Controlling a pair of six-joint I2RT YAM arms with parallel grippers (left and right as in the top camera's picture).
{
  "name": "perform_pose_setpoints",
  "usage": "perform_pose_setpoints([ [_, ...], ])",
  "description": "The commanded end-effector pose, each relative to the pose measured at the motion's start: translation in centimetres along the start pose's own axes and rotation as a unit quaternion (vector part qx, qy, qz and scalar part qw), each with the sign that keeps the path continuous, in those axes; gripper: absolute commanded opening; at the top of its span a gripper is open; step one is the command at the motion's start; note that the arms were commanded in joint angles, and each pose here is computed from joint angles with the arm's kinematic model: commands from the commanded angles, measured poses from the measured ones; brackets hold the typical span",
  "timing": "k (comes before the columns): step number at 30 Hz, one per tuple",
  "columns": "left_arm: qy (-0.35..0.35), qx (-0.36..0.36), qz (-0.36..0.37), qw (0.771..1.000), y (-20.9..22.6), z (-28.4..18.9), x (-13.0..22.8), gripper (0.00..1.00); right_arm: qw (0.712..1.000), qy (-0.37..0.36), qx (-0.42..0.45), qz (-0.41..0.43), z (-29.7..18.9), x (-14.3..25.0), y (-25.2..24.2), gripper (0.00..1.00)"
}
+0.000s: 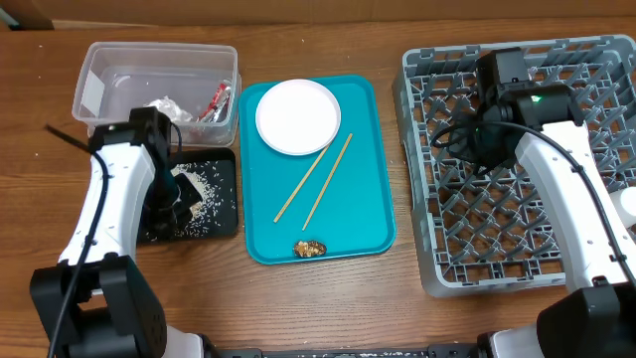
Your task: Sort waste into correct bins and load items into the dishwasher
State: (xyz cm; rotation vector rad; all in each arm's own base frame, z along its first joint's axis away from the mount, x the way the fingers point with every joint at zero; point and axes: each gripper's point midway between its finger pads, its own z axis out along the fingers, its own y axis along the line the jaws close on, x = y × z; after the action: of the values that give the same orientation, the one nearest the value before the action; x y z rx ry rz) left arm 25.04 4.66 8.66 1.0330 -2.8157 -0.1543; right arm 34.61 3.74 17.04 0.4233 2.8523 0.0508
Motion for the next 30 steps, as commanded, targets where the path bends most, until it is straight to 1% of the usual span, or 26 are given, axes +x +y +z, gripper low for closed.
perform_pose_setpoints([
  [1, 0.000, -0.024, -0.070, 0.997, 1.8, 3.0, 0.2, 0.04, 1.000, -0.011, 0.004, -0.002, -0.6, -0.5, -0.2, 0.12],
  [5, -0.007, -0.026, -0.081, 0.996, 2.2, 5.1, 0.2, 0.04, 1.000, -0.009, 0.004, -0.002, -0.6, -0.4, -0.3, 0.12],
  [8, -0.034, -0.047, -0.099, 0.993, 3.0, 5.8, -0.6, 0.04, 1.000, -0.009, 0.004, 0.000, -0.6, -0.4, -0.3, 0.12],
  [12, -0.066, -0.037, -0.103, 0.992, 2.6, 6.7, -1.8, 0.04, 1.000, -0.006, 0.005, 0.000, -0.6, -0.2, -0.3, 0.12],
  [16, -0.098, -0.021, -0.108, 0.989, 2.0, 6.8, -3.3, 0.06, 1.000, -0.004, 0.006, 0.000, -0.6, -0.1, -0.4, 0.12],
  [18, -0.115, -0.009, -0.111, 0.987, 1.5, 6.6, -4.2, 0.08, 1.000, -0.004, 0.006, 0.000, -0.6, -0.1, -0.4, 0.12],
  [21, -0.127, -0.001, -0.113, 0.985, 1.1, 6.5, -4.8, 0.09, 1.000, -0.002, 0.007, 0.000, -0.6, 0.0, -0.4, 0.12],
  [25, -0.143, 0.008, -0.116, 0.983, 0.8, 6.3, -5.6, 0.16, 1.000, 0.001, 0.008, -0.001, -0.6, 0.1, -0.5, 0.12],
  [30, -0.152, 0.009, -0.110, 0.982, 0.7, 5.8, -6.1, 0.16, 1.000, 0.001, 0.009, -0.001, -0.6, 0.2, -0.5, 0.12],
])
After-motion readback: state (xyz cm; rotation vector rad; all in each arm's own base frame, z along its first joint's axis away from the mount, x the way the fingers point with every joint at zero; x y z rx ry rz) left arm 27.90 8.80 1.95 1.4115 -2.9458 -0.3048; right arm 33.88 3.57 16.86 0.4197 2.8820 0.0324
